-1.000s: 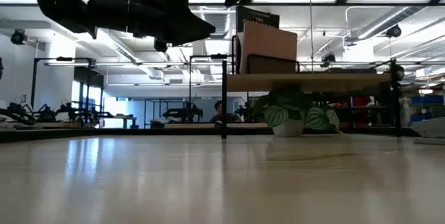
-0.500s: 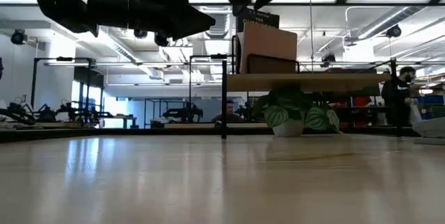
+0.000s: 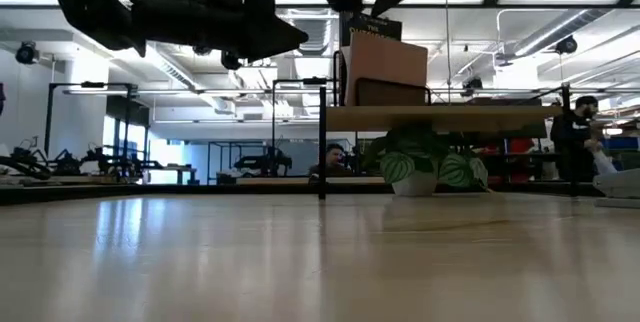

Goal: Stock shelves
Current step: Remove the pink notebook from the black desk organizer on the shelf

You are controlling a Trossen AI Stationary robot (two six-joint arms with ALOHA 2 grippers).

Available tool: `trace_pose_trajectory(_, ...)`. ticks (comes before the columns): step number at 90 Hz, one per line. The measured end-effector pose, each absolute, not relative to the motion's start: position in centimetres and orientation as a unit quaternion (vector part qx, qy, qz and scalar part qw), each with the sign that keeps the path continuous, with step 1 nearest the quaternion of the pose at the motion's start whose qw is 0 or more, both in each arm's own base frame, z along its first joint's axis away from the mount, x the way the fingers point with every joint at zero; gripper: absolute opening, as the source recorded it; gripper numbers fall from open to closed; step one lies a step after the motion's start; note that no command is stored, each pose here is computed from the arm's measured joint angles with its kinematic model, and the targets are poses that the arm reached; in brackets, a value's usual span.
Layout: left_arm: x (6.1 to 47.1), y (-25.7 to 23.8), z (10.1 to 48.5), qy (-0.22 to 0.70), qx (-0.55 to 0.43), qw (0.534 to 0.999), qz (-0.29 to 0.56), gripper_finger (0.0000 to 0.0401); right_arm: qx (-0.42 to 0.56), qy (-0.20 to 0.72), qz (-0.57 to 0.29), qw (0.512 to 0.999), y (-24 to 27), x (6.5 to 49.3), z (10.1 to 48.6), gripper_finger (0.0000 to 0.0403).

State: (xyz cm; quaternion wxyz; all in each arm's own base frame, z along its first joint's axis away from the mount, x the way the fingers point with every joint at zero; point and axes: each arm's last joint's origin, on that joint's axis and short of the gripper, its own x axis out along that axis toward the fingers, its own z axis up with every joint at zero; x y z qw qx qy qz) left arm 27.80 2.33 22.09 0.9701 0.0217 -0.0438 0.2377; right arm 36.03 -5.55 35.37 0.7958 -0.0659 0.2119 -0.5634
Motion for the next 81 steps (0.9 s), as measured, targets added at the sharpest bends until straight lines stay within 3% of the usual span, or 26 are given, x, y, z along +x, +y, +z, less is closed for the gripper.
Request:
trace_pose_trajectory(26, 27.80, 2.33, 22.08, -0.044, 0.022, 0.970, 0.237, 0.0128, -0.132, 0.254, -0.542, 0.790, -5.29, 35.83, 35.73, 0.0216)
trace_pose_trajectory(42, 27.80, 2.32, 22.12, -0.046, 0.021, 0.970, 0.237, 0.0128, -0.109, 0.239, -0.548, 0.794, -5.31, 36.09, 35.44, 0.0205)
trace_pose_trajectory(81, 27.80, 2.32, 22.14, -0.047, 0.021, 0.970, 0.237, 0.0128, -0.105, 0.237, -0.547, 0.796, -5.19, 36.18, 35.36, 0.0223)
